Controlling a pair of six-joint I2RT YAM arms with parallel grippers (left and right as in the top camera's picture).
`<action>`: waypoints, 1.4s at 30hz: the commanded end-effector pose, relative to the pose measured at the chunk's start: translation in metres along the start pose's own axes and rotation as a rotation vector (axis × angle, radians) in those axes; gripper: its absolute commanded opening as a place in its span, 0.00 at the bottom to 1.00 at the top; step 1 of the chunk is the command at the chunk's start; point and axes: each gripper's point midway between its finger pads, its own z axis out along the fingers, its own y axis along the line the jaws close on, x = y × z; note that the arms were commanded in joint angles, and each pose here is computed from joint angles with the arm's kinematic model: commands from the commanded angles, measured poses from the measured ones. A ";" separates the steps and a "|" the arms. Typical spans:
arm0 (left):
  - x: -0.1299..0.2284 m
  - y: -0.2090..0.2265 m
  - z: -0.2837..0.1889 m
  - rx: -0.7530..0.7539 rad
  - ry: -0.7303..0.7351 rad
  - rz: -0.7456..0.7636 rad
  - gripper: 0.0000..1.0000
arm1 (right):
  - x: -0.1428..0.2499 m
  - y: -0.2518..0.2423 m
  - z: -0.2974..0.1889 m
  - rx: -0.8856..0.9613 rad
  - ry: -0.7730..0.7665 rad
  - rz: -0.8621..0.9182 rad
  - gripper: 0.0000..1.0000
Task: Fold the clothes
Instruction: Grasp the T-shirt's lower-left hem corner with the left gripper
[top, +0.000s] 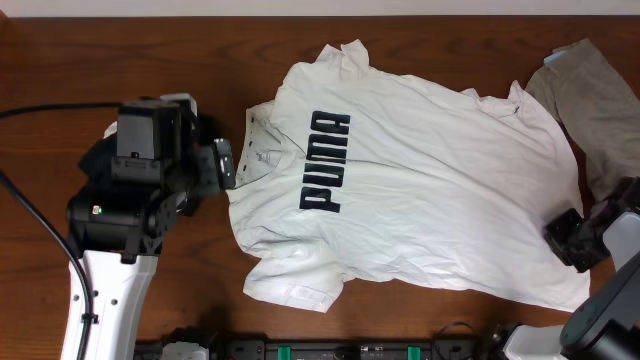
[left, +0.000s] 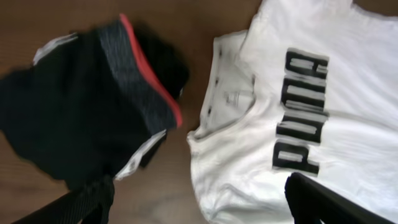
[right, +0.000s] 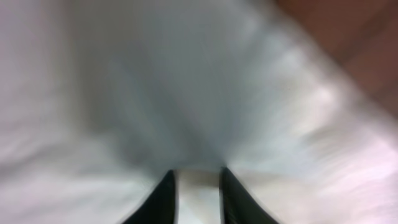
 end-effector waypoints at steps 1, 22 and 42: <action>0.008 0.002 -0.006 -0.006 0.029 0.001 0.90 | -0.005 0.045 -0.038 -0.241 -0.040 -0.091 0.40; 0.221 -0.018 0.068 0.031 0.760 -0.448 0.82 | 0.017 0.051 -0.091 -0.294 -0.101 -0.151 0.60; 0.273 -0.028 0.123 0.149 0.720 -0.520 0.12 | 0.016 0.051 -0.091 -0.295 -0.105 -0.152 0.59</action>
